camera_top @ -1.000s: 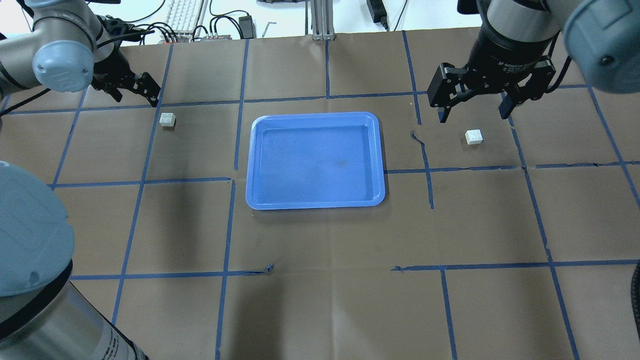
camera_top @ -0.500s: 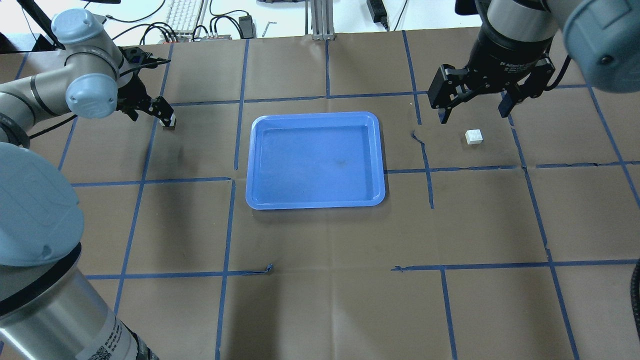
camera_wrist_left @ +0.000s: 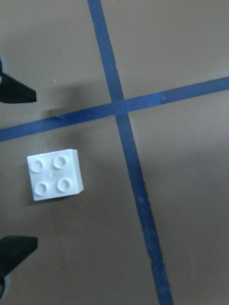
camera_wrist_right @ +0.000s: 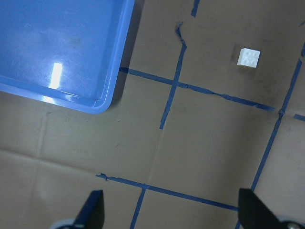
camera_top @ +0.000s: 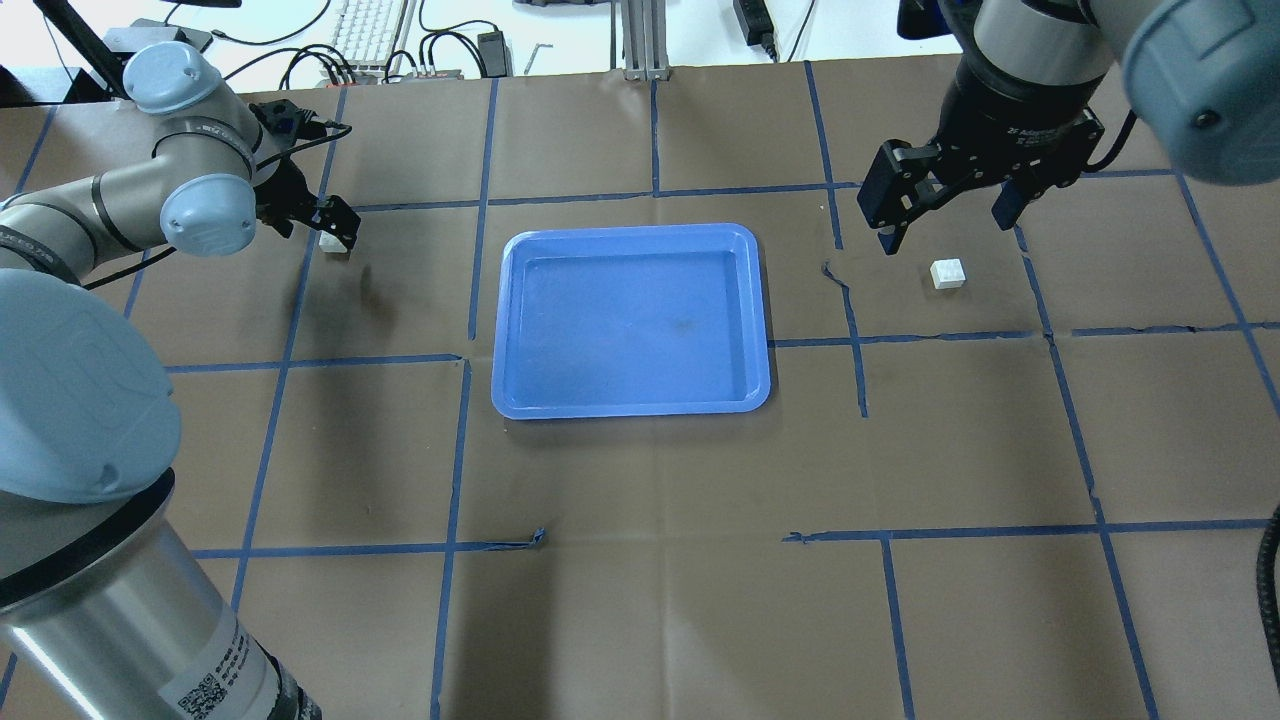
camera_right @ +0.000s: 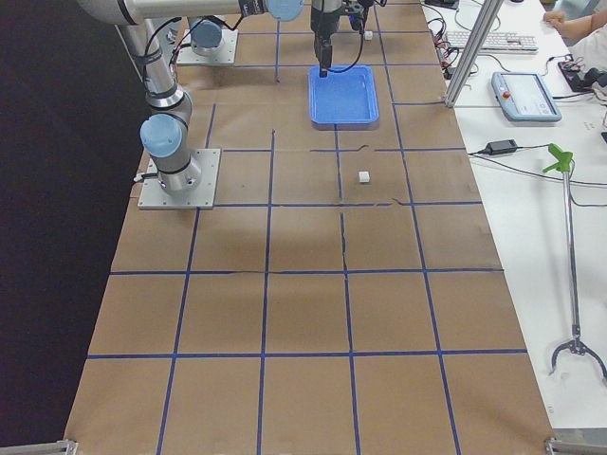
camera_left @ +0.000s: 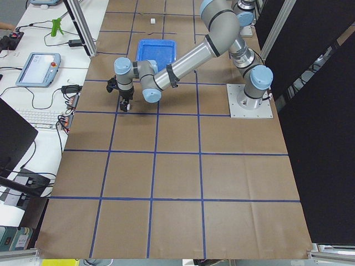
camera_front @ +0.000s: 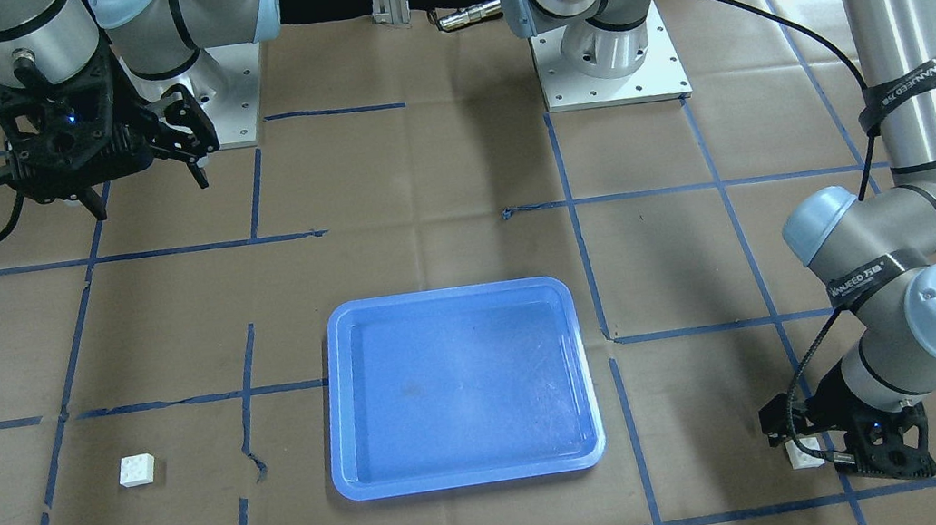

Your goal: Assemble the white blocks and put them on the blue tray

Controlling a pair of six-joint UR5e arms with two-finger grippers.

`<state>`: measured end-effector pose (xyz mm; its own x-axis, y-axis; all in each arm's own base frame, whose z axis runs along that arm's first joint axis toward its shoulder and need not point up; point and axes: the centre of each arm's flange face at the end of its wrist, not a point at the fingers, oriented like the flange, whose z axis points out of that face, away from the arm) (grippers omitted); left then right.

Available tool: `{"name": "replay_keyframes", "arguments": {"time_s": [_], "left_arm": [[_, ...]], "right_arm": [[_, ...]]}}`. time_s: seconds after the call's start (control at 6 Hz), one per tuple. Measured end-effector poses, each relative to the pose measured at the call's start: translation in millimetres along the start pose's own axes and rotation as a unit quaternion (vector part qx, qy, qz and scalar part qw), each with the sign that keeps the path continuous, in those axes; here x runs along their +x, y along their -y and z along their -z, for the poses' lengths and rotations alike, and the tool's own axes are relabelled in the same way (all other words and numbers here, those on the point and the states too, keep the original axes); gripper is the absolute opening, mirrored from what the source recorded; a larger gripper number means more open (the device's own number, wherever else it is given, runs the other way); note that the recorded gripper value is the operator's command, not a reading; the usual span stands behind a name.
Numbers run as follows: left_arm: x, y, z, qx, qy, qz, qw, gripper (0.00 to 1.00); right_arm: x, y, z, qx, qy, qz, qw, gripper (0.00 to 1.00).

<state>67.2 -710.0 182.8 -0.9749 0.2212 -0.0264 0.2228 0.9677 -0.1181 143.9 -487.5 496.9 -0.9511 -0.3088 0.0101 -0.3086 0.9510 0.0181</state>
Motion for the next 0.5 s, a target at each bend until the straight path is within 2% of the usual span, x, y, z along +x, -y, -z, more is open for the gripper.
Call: {"name": "replay_keyframes", "arguments": {"time_s": [0.17, 0.33, 0.5], "left_arm": [[0.4, 0.1, -4.5, 0.000, -0.003, 0.000, 1.0000, 0.59], [1.0, -1.5, -8.6, -0.004, -0.005, 0.000, 1.0000, 0.35], [1.1, -2.2, -10.0, -0.007, -0.005, -0.001, 1.0000, 0.17]], "right_arm": [[9.1, 1.8, -0.8, 0.004, 0.000, 0.051, 0.9987, 1.00], [28.5, 6.2, -5.9, 0.003, 0.002, 0.112, 0.9938, 1.00], [52.7, 14.2, -13.5, 0.006, 0.001, 0.189, 0.9819, 1.00]]}}
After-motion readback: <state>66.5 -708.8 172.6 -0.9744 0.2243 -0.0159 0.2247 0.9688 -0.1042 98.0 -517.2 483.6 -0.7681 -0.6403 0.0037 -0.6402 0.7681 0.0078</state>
